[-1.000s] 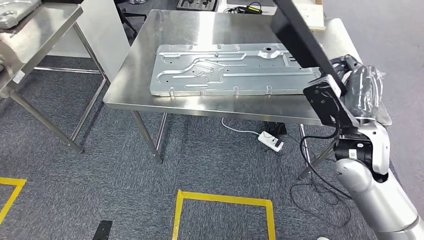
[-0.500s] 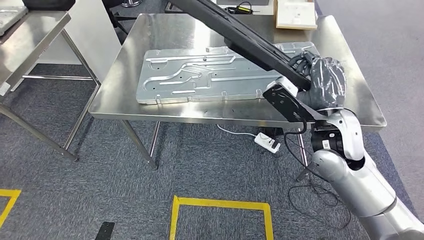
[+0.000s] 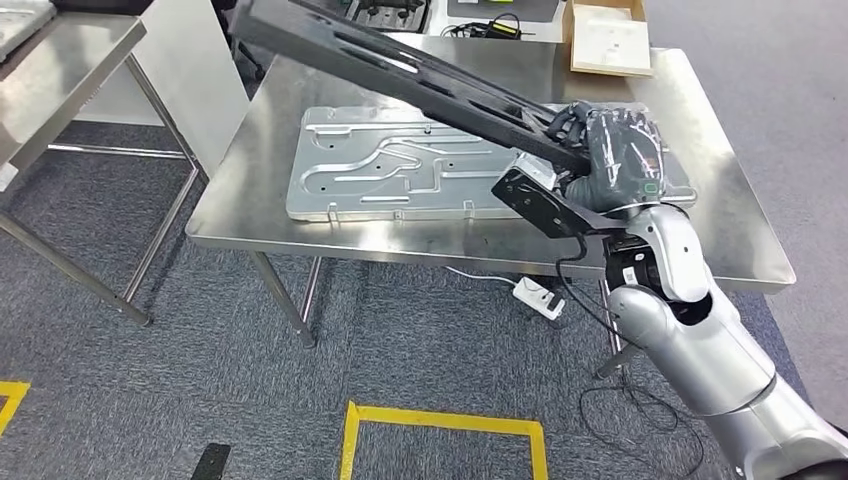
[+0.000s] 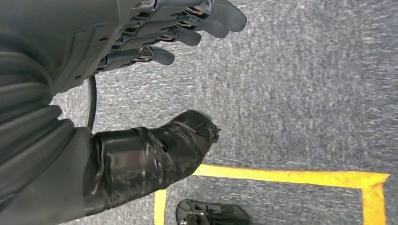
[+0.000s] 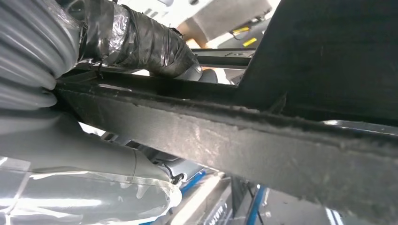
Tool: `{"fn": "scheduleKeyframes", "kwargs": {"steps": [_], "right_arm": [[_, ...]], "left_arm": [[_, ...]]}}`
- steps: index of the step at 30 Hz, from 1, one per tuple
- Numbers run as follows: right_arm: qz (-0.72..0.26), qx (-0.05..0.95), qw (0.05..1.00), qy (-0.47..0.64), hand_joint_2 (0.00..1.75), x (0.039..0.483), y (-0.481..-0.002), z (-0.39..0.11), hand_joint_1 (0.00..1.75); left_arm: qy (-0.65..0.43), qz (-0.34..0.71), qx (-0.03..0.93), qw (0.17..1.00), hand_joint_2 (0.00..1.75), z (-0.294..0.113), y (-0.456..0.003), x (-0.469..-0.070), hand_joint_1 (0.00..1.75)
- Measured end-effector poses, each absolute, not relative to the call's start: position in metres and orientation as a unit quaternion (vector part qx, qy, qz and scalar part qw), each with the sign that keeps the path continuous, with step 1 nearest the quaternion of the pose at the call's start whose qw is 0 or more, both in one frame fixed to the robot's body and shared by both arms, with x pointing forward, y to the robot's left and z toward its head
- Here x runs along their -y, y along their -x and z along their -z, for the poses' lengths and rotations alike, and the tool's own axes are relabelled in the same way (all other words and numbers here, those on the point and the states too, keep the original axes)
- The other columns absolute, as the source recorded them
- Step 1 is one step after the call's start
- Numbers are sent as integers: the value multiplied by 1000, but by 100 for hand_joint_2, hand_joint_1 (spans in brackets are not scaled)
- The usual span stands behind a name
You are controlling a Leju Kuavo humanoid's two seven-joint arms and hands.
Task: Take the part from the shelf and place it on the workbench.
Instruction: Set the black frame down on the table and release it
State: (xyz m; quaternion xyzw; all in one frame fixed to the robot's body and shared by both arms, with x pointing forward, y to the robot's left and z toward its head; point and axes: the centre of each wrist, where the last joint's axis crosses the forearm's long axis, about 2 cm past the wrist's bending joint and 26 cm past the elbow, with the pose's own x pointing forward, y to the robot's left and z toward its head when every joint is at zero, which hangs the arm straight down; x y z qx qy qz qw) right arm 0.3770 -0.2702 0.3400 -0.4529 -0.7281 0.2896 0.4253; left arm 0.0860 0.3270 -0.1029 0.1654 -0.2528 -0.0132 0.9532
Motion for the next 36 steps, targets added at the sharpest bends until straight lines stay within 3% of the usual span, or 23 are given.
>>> {"fn": "scheduleKeyframes", "kwargs": {"steps": [12,36], "right_arm": [[-298,717,429,461,175,271,-380,-341,175],[-307,665,437,523,175,313,-385,-351,175]], "left_arm": [[-165,14,248,954,175,103,-84,-327,0],[-165,14,264,950,175,104,-81,-328,0]]}}
